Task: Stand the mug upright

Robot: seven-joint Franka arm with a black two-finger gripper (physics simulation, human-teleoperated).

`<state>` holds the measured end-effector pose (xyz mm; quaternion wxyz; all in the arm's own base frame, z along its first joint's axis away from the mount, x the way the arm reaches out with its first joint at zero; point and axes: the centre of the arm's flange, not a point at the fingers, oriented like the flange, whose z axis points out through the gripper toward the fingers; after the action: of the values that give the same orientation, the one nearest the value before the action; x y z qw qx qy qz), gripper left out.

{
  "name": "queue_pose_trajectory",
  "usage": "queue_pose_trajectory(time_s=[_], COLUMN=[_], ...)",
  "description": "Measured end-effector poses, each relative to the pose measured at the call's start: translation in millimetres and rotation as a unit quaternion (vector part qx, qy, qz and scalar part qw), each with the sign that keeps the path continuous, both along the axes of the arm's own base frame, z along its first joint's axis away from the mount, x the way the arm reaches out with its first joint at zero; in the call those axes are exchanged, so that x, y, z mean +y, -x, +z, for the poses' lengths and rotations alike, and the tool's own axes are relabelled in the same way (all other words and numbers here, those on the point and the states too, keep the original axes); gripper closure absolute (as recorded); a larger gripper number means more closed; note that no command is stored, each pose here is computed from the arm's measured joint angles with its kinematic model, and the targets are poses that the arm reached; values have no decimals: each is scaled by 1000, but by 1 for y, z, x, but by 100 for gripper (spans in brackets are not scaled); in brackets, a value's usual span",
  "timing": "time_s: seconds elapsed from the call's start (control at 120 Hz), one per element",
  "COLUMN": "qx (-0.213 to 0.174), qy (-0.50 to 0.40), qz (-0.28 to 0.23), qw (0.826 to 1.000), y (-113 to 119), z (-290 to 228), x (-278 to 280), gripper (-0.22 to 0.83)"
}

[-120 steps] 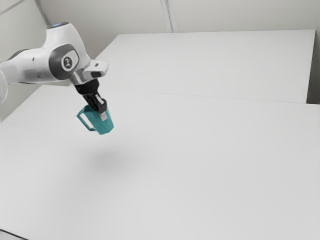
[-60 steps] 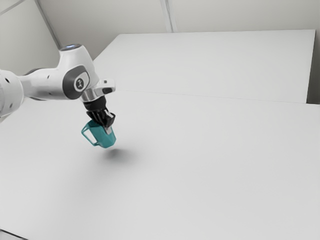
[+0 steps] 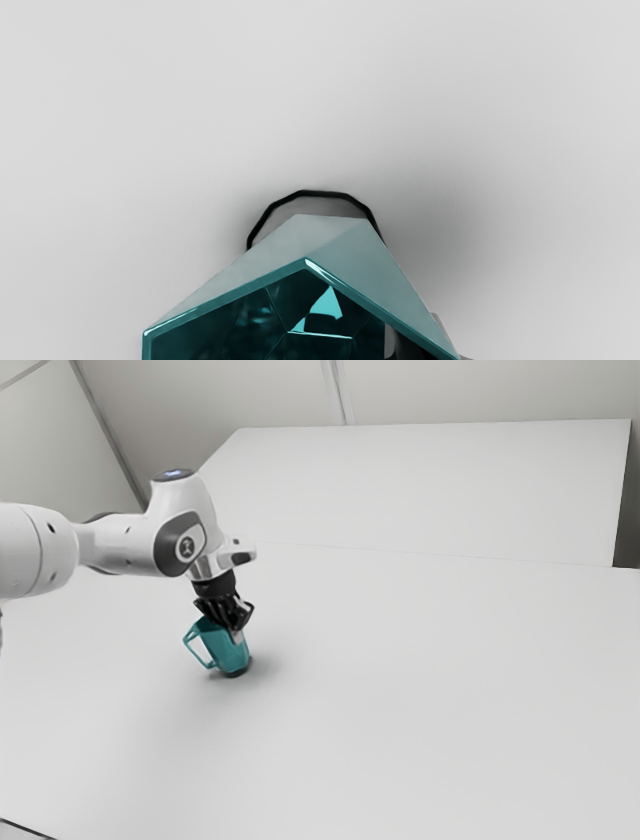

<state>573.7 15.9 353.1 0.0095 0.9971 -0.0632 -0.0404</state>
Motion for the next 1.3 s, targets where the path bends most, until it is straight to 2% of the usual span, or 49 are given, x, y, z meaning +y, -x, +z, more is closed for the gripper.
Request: queue_pose_trajectory(time_s=[0.1, 0.15, 0.358, 0.45, 0.558, 0.733, 0.967, 1.117, 1.3], qx=[2, 3, -7, -18, -35, -59, -86, -72, -49], qy=[0, 0, 2, 2, 2, 4, 5, 4, 4], qz=[6, 8, 12, 11, 12, 14, 15, 14, 11], qw=[1000, 1000, 1000, 1000, 999, 998, 996, 997, 999], y=[-3, -3, -3, -1, -4, -21, -48, -45, -37], z=[-6, -8, 3, 20, 58, 133, 222, 245, 248], x=[-1, -2, -8, -10, -12, -11, -7, -8, -7], gripper=[78, 75, 33, 21, 13, 6, 2, 1, 0])
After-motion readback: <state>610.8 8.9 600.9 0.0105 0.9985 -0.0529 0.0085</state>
